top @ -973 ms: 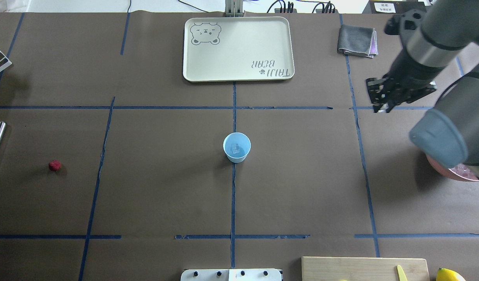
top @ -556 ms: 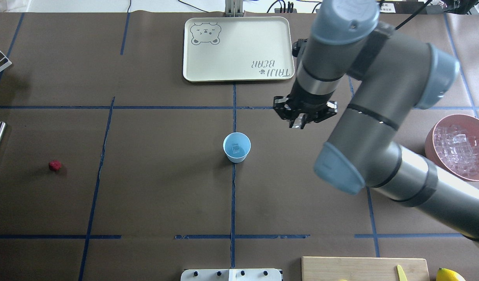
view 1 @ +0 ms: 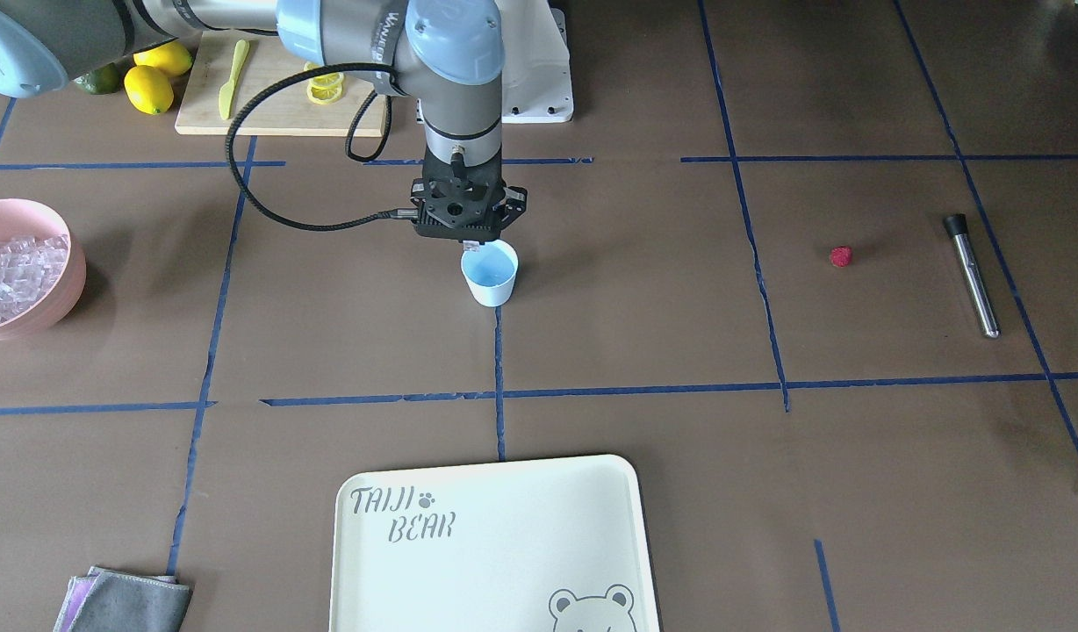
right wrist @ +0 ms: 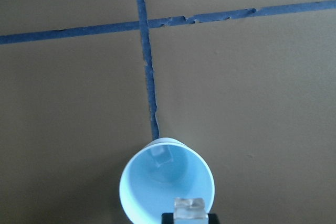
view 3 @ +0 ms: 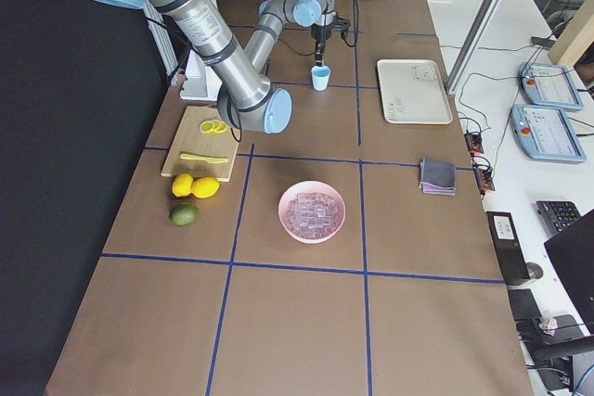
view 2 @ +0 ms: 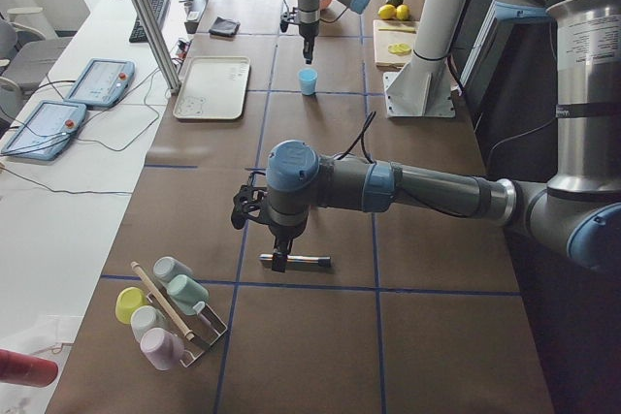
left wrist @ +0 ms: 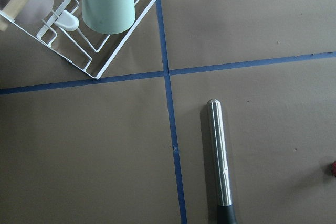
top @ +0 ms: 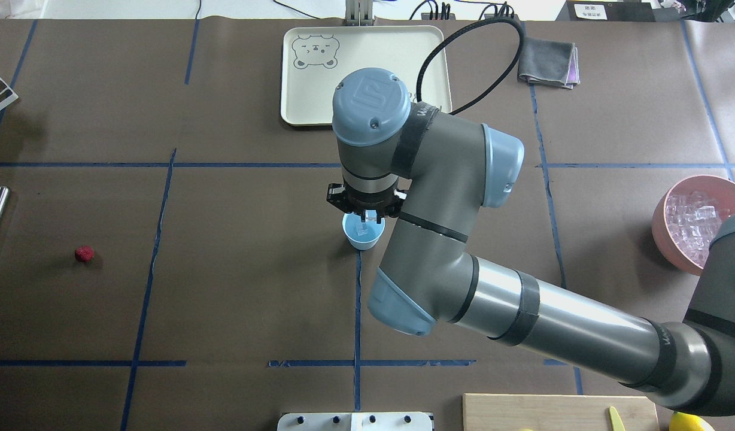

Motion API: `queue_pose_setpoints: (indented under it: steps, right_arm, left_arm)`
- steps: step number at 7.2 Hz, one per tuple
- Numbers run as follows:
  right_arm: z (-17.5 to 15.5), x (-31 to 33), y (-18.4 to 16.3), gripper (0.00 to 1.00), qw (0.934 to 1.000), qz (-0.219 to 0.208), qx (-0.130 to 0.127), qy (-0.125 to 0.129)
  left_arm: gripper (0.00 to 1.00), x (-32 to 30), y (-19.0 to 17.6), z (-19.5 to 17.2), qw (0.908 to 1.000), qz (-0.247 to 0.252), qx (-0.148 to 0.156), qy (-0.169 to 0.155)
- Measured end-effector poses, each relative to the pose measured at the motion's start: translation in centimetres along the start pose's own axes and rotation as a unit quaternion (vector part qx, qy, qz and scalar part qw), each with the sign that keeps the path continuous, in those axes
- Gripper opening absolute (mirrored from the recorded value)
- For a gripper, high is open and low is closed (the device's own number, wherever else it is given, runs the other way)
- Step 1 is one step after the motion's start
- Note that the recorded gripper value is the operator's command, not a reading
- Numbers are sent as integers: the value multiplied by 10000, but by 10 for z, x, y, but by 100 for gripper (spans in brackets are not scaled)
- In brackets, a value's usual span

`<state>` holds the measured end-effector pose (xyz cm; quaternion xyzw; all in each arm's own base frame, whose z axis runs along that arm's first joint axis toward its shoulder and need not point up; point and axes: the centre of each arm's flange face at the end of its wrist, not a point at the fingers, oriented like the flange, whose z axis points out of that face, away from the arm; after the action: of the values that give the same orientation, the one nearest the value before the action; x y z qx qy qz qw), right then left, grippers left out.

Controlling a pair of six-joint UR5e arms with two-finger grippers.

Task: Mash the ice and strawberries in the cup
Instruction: 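Carry the ice cube with the right gripper over the cup, then open the right gripper to drop the ice cube into the cup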

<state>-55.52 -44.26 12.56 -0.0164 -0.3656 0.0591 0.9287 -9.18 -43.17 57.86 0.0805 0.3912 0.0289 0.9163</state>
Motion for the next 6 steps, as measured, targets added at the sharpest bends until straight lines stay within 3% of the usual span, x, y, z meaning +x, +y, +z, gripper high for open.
queue_pose_setpoints:
  steps: [2, 4, 6]
  right_arm:
    - [7, -13, -3, 3, 10000, 13, -2, 48]
    - [10, -15, -4, 16, 10000, 21, -9, 74]
    - [10, -15, -4, 55, 10000, 20, -8, 74]
  left_arm:
    - [100, 0, 0, 1, 10000, -4, -5, 3]
    - [100, 0, 0, 0, 10000, -2, 0, 3]
    - [100, 1, 0, -1, 10000, 13, 15, 2]
